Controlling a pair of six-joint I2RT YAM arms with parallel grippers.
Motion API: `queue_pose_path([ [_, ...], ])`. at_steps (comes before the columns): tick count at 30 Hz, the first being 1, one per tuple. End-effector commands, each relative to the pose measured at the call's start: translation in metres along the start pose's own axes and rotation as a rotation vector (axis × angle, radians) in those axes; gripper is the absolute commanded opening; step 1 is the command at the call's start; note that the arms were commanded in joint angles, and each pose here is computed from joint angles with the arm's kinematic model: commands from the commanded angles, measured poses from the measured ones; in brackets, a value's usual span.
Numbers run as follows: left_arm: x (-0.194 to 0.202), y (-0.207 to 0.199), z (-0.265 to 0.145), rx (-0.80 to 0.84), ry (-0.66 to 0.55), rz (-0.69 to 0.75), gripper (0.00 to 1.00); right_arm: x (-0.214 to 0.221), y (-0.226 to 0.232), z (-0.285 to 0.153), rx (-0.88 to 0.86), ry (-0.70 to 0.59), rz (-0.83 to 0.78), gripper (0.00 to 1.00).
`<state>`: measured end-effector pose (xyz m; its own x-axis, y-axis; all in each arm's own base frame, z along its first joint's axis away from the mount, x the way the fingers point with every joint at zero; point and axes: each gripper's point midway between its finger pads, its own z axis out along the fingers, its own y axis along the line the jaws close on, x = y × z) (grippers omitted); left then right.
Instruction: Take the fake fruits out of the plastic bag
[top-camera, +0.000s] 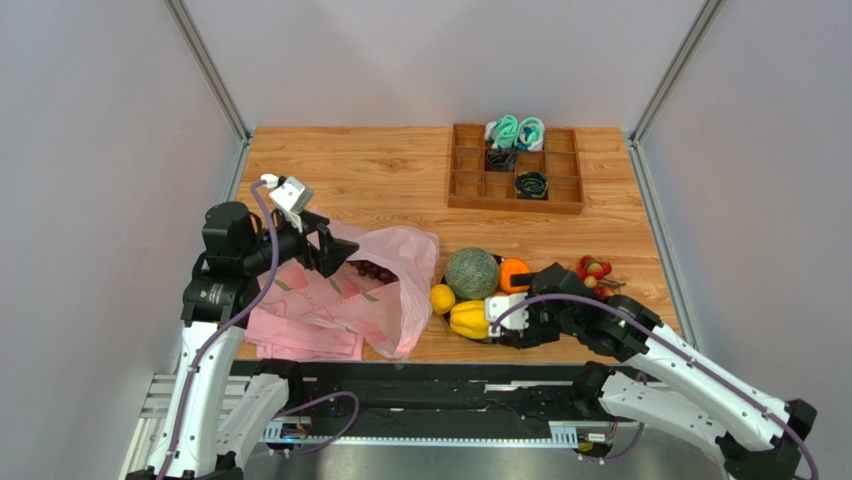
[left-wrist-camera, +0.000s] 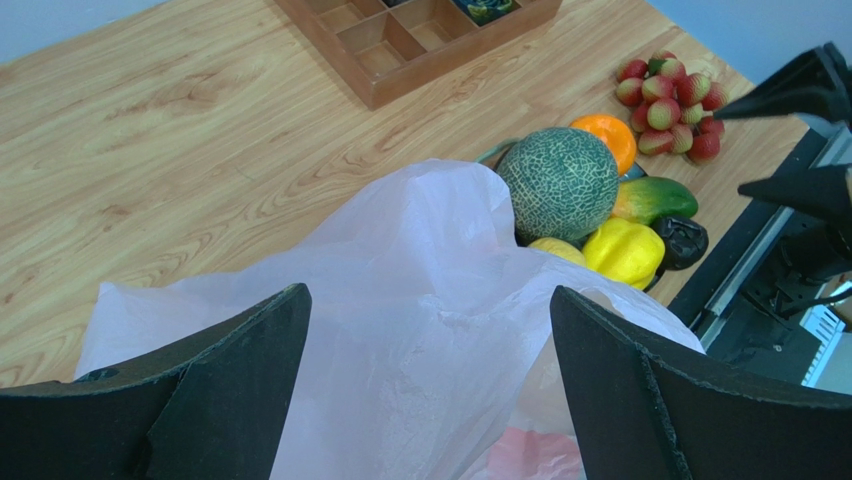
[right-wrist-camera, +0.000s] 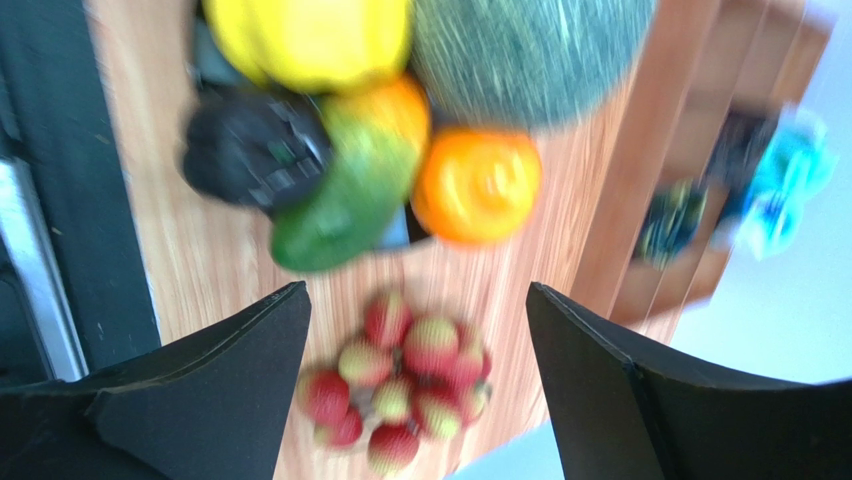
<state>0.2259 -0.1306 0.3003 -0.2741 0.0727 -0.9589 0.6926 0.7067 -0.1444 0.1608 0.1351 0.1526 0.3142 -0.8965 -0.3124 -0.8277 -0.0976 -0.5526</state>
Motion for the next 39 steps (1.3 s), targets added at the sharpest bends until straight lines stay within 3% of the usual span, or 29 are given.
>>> queue_pose_path([
  [1,-0.016,-0.001,0.001,0.019,-0.044,0.026,0.98,0.052,-0.010,-0.005,0.030,0.145,0.153,0.85],
  [8,-0.011,0.003,0.010,0.035,-0.019,-0.017,0.98,0.144,-0.041,-0.001,0.036,0.330,0.652,0.82],
  [16,-0.010,0.014,0.017,0.020,0.034,-0.019,0.98,0.204,-0.039,0.026,-0.046,0.393,0.857,0.84],
  [18,-0.009,0.017,0.019,0.020,0.049,-0.012,0.98,0.208,-0.040,0.036,-0.080,0.392,0.895,0.78],
  [19,-0.011,0.016,0.019,0.022,0.050,-0.004,0.98,0.207,-0.041,0.040,-0.090,0.380,0.912,0.73],
  [20,-0.011,0.018,0.019,0.019,0.054,-0.001,0.98,0.207,-0.043,0.042,-0.095,0.374,0.928,0.59],
  [26,-0.013,0.021,0.019,0.009,0.056,0.024,0.98,0.192,-0.071,0.028,-0.048,0.308,0.958,0.21],
  [30,-0.009,0.022,0.020,0.006,0.055,0.022,0.98,0.181,-0.086,0.004,0.008,0.282,0.921,0.15],
  [39,-0.010,0.019,0.019,0.009,0.044,0.024,0.98,0.086,-0.131,-0.058,0.102,-0.034,0.880,0.16],
])
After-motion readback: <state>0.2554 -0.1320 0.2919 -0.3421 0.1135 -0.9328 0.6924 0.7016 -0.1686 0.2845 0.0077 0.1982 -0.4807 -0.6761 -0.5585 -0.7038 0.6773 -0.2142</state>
